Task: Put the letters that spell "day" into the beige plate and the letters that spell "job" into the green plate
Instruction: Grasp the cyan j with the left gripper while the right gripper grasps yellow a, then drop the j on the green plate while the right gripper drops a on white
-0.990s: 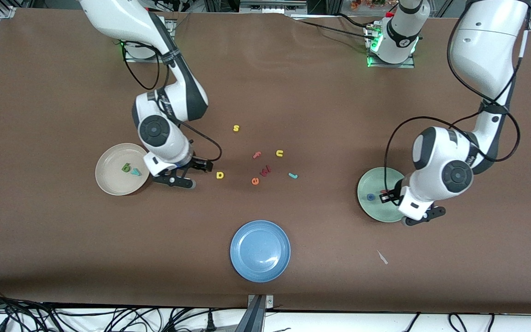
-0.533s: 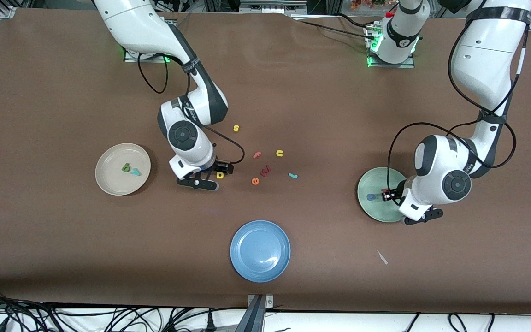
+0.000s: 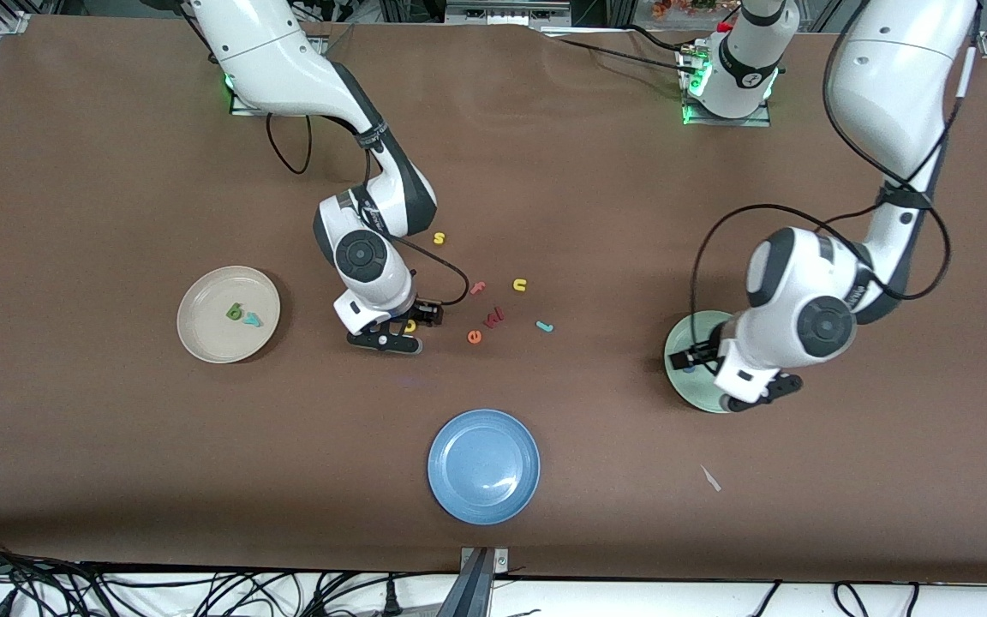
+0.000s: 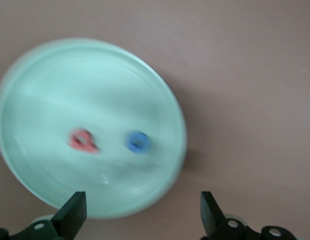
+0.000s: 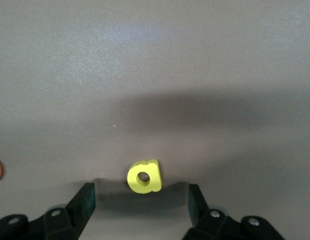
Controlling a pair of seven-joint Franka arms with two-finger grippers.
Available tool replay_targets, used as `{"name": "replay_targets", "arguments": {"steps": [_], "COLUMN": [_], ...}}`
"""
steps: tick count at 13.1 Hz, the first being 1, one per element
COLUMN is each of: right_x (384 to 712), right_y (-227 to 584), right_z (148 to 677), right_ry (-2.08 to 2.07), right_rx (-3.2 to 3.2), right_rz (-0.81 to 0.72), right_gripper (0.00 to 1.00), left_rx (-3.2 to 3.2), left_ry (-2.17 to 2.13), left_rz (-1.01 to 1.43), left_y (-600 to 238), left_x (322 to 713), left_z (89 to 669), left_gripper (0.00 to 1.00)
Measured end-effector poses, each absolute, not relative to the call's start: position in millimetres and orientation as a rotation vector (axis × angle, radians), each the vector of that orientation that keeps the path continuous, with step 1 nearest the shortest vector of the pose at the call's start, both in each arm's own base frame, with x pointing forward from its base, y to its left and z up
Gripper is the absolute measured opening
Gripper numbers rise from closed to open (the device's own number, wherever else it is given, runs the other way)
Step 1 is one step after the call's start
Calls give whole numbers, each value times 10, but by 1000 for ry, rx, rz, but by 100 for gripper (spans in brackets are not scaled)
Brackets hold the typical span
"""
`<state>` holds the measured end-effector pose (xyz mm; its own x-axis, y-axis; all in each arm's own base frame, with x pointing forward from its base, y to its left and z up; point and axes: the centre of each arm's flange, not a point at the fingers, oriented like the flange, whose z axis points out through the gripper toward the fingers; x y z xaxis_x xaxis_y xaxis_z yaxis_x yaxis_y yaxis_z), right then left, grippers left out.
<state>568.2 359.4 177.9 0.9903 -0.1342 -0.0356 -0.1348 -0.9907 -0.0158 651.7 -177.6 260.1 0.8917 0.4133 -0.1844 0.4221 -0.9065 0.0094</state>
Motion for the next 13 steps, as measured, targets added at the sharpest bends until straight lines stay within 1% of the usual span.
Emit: {"name": "replay_targets", "arguments": {"steps": [1, 2, 3, 4, 5, 6, 7, 10, 12, 13], "right_x": [5684, 5685, 5687, 5692, 5696, 5697, 5699, 5709, 5711, 5714], "right_y": [3596, 3596, 3595, 3591, 3587, 3585, 3582, 3565, 3554, 3556], "right_z": [1782, 1783, 1784, 1787, 1788, 1787, 1785, 1777, 1757, 1759], "right_ry": [211, 211, 211, 212, 213, 214, 214, 218, 220, 220], "right_rx": [-3115, -3115, -3115, -3115, -3115, -3115, -3115, -3116, -3118, -3117], "right_rz": [53, 52, 52, 51, 50, 50, 51, 51, 54, 53], "right_gripper": [76, 73, 73, 68, 68, 65, 65, 59, 58, 57], "left_rx": [2995, 2980, 2963, 2942, 2920, 2899, 2878, 2796, 2741, 2724], "left_ry": [756, 858, 953, 1043, 1118, 1184, 1245, 1426, 1486, 1497], "left_rz": [-283, -292, -299, -303, -307, -309, -313, -311, -290, -282], "left_y": [-2041, -2308, -2560, -2799, -3008, -3209, -3392, -3894, -4034, -4052], "left_x": [6445, 6362, 6285, 6225, 6177, 6130, 6083, 5944, 5959, 5981], "left_z": [2602, 2576, 2534, 2488, 2432, 2370, 2296, 2012, 1914, 1901], "left_gripper": [100, 100, 100, 100, 100, 100, 100, 100, 100, 97]}}
